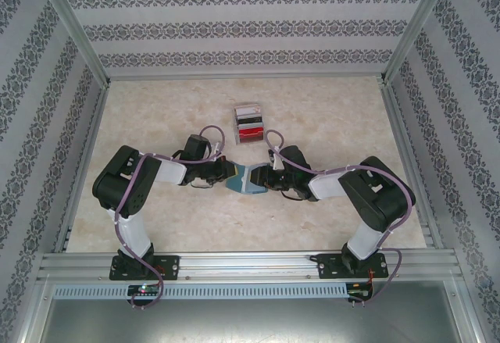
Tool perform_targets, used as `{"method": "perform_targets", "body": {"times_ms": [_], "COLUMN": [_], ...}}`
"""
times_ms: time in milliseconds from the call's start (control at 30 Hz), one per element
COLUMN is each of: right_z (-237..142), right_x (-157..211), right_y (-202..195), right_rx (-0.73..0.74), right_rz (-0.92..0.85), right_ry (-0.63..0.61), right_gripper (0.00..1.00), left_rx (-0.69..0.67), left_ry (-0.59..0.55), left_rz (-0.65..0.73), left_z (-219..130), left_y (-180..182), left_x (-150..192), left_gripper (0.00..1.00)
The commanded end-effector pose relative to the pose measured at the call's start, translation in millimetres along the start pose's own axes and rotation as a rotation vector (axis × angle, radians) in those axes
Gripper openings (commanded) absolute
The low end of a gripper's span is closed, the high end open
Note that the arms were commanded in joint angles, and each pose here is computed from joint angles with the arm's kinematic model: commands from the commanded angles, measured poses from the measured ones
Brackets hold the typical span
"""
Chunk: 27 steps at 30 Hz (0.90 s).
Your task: Put the credit cards into the card holder
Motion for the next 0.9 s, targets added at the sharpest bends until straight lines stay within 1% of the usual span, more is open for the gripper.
{"method": "perform_targets", "body": {"times_ms": [0,33,100,167,233,367,567,700,867], "right_z": [4.2,1.6,-4.7,-12.4,-19.4,-26.8,-30.7,-35.6,-38.6], "right_x": [5.9,5.7,5.8,5.1,5.7,7.7,9.9,9.0,7.8], "right_y": [-2.6,-0.7,0.7,-0.8,-4.4,-11.6,-15.0,-14.5,-20.7], "right_rx": [0.023,0.022,0.033,0.044,0.040,0.046,0.053,0.055,0.070], "right_rz": [-0.009,-0.013,-0.026,-0.030,-0.021,-0.014,-0.013,-0.015,-0.004], "right_ry": [0.010,0.003,-0.016,-0.036,-0.045,-0.054,-0.059,-0.080,-0.089], "right_gripper": [0.45,0.47,0.54,0.55,0.53,0.41,0.45,0.46,0.36], "left_rx": [-0.124,-0.126,-0.120,-0.124,-0.139,-0.133,-0.137,-0.154,-0.149], "left_ry": [-0.010,-0.009,-0.007,-0.006,-0.005,-0.005,-0.004,-0.005,-0.007], "left_rz": [-0.054,-0.061,-0.068,-0.068,-0.065,-0.066,-0.063,-0.055,-0.055], "left_z": [2.0,2.2,3.1,2.8,1.9,2.3,2.0,0.3,0.3], "left_y": [30.8,32.7,33.4,34.0,35.4,34.9,34.8,35.2,34.8], "left_x": [9.6,10.2,10.8,10.4,10.9,10.9,10.6,10.5,10.1], "left_gripper": [0.00,0.00,0.00,0.00,0.00,0.00,0.00,0.00,0.00]}}
Point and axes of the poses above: each hand's point on the last joint's axis, 136 mm out from that joint toward the fingers, its own z axis out along the fingers, its own y axis along the line the jaws close on, x = y × z, the point moved 7 cm from there along -z, back along the fingers, and after that the axes turned 14 degrees about z, right-handed, at the moved point
